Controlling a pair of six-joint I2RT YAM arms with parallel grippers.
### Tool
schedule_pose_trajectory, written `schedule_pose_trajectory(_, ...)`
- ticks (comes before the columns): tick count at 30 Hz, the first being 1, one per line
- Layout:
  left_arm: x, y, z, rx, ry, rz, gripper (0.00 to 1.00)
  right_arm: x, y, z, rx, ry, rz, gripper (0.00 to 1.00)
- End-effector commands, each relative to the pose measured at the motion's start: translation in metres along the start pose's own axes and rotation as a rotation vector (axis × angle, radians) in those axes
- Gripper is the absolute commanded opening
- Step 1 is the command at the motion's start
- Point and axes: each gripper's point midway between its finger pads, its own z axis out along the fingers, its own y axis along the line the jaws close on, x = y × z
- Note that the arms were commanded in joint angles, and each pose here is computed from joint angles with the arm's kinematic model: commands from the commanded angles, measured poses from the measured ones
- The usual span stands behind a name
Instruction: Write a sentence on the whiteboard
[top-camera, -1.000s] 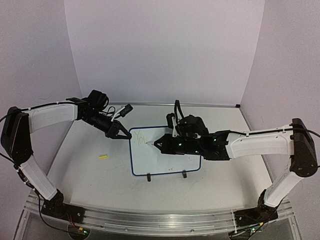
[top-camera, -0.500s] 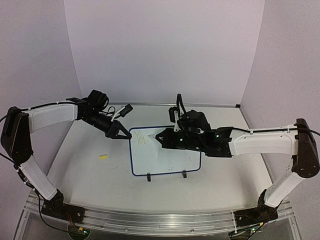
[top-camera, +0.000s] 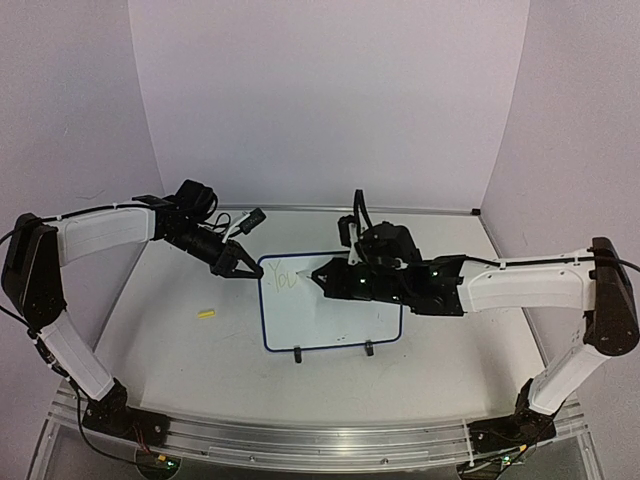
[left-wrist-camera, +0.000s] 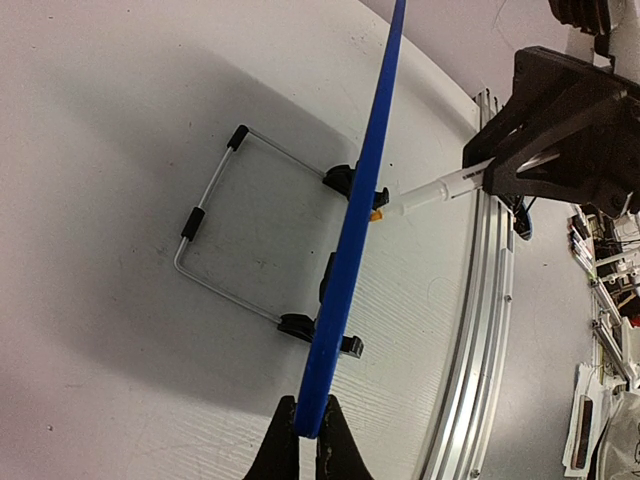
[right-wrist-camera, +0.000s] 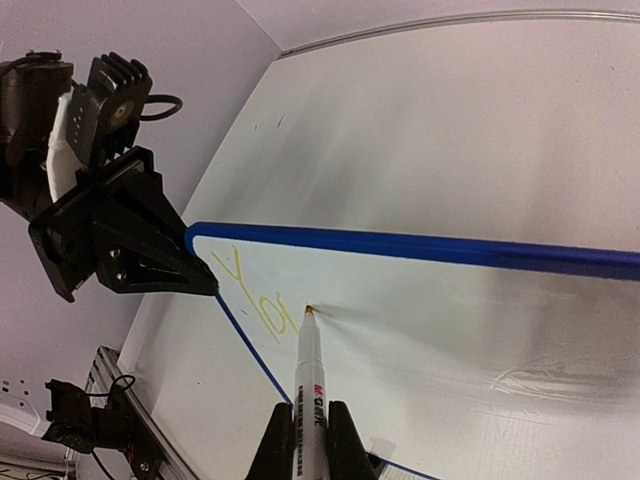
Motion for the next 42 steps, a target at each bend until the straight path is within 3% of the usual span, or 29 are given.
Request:
schedule_pose_trajectory(1,0.001,0.003,-0.004,-0.064,0.032,0.027,0.00,0.009,-0.016,-0.002,0.039,0.015,0.025,0.00)
schedule_pose_trajectory(8,0.001,0.003,-0.004,-0.065,0.031,0.029,0.00,0.015,-0.023,-0.003,0.054,0.023,0.034,0.00)
schedule_pose_trajectory(21,0.001,0.003,-0.004,-0.067,0.032,0.030,0.00,-0.028,-0.001,-0.040,0.006,-0.097,0.014,0.00)
schedule_pose_trajectory(42,0.002,0.003,-0.003,-0.066,0.035,0.027,0.00,-0.012,-0.021,-0.022,0.075,-0.057,0.017,0.00)
